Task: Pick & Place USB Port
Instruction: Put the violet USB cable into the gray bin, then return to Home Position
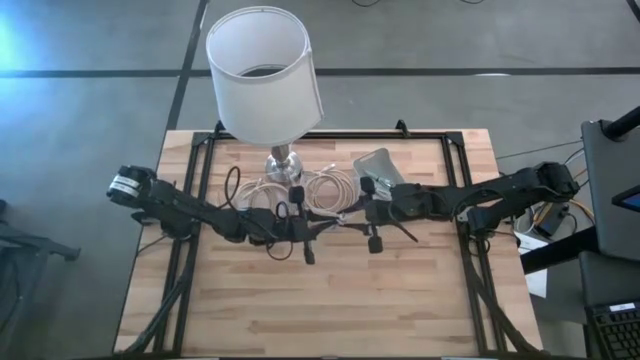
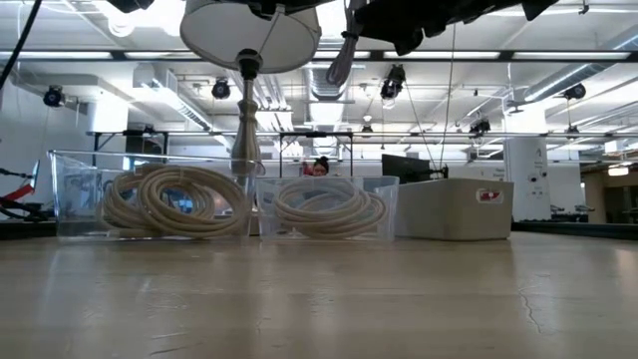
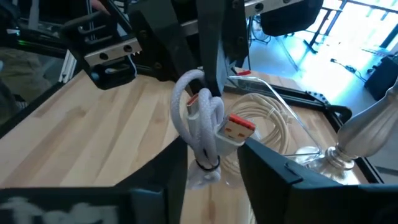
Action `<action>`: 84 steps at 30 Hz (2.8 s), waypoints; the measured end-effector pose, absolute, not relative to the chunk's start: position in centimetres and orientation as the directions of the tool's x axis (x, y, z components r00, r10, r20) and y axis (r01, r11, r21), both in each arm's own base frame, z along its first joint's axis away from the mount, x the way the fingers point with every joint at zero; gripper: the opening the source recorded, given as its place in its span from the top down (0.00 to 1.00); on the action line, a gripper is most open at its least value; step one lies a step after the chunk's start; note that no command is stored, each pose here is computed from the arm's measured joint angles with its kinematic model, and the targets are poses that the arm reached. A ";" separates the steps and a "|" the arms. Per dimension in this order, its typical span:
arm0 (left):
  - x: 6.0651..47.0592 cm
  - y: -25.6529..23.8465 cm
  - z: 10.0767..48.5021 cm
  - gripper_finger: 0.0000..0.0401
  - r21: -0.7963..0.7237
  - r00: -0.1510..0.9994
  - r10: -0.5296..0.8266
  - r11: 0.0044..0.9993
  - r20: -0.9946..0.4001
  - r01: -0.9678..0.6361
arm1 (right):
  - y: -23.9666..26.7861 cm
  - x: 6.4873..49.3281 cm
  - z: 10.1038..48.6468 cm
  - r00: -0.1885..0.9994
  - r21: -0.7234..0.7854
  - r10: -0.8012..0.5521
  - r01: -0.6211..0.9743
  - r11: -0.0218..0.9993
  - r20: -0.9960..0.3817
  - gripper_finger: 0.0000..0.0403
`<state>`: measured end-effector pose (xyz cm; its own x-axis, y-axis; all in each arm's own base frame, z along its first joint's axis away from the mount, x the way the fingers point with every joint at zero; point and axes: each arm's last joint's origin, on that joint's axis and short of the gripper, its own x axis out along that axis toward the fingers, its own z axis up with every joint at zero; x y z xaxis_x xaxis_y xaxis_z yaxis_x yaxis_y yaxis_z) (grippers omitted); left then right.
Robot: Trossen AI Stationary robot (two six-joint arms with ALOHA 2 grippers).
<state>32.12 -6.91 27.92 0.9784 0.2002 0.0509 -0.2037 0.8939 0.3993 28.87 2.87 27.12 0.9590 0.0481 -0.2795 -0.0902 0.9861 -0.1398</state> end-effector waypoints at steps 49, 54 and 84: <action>32.1 -6.6 27.1 0.74 0.312 0.968 0.250 0.922 -0.028 -0.229 | -6.2 23.7 21.6 0.389 -0.172 -0.536 0.668 0.725 -0.749 0.94; 32.1 -6.6 27.1 0.74 0.308 0.968 0.250 0.924 -0.028 -0.229 | -6.9 23.0 20.6 0.346 -0.188 -0.541 0.685 0.704 -0.767 0.94; 32.2 -6.5 27.0 0.74 0.268 0.967 0.251 0.934 -0.031 -0.234 | -7.8 23.1 20.0 0.402 -0.215 -0.583 0.663 0.717 -0.706 0.66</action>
<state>32.15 -6.52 27.02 0.9675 0.2511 -0.0310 -0.2339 0.9345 0.2683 23.12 -7.81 19.98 0.4020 -0.5833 -0.7058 0.6626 0.7173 -0.2154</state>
